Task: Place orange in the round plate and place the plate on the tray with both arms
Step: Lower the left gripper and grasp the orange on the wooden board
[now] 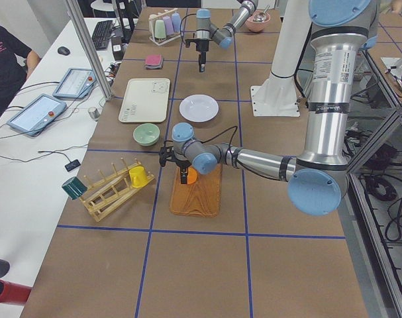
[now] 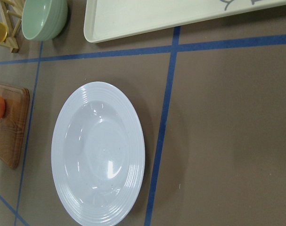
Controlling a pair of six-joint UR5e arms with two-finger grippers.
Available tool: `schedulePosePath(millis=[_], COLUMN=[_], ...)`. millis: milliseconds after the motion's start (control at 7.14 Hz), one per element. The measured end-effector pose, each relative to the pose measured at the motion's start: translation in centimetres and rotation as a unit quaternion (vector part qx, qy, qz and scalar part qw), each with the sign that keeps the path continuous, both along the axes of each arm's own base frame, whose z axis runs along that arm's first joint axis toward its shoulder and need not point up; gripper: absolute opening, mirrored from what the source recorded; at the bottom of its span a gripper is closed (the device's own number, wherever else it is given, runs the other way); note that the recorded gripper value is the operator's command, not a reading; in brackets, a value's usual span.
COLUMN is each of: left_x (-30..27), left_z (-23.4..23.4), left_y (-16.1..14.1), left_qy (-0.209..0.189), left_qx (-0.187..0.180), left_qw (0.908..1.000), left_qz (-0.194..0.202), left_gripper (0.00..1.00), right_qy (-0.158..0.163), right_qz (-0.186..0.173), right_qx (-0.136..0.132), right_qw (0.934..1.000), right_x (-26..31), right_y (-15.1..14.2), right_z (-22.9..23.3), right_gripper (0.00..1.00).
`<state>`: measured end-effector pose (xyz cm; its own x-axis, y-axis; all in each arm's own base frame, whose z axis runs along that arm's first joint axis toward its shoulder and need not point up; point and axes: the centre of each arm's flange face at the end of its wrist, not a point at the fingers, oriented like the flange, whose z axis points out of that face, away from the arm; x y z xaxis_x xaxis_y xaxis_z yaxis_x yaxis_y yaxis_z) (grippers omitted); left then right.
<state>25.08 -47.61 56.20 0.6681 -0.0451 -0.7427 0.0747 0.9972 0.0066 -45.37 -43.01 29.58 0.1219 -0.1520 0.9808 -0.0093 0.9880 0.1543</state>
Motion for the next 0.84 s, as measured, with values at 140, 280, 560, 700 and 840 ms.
schedulePosePath(millis=[140, 280, 560, 700, 840], left_x=[-0.3, -0.5, -0.3, 0.2, 0.6], left_z=[0.5, 0.7, 0.7, 0.6, 0.5], left_y=[0.6, 0.9, 1.1, 1.2, 1.2], left_qy=[-0.001, 0.0, 0.002, 0.002, 0.003], left_qx=[0.0, 0.001, -0.003, -0.007, -0.008], left_qw=[1.0, 1.0, 1.0, 1.0, 1.0], left_qz=[0.001, 0.0, -0.003, -0.004, -0.003], left_gripper=[0.98, 0.96, 0.83, 0.74, 0.7], right_qy=[0.0, -0.001, -0.002, -0.002, -0.002], right_qz=[-0.001, -0.001, 0.0, 0.0, 0.0], right_qx=[0.0, 0.001, 0.001, 0.001, 0.001], right_qw=[1.0, 1.0, 1.0, 1.0, 1.0], right_x=[-0.1, -0.1, 0.0, 0.0, 0.0], right_y=[0.1, 0.1, 0.1, 0.0, 0.0], right_z=[-0.1, -0.1, -0.2, -0.2, -0.2], right_gripper=[1.0, 1.0, 1.0, 1.0, 1.0])
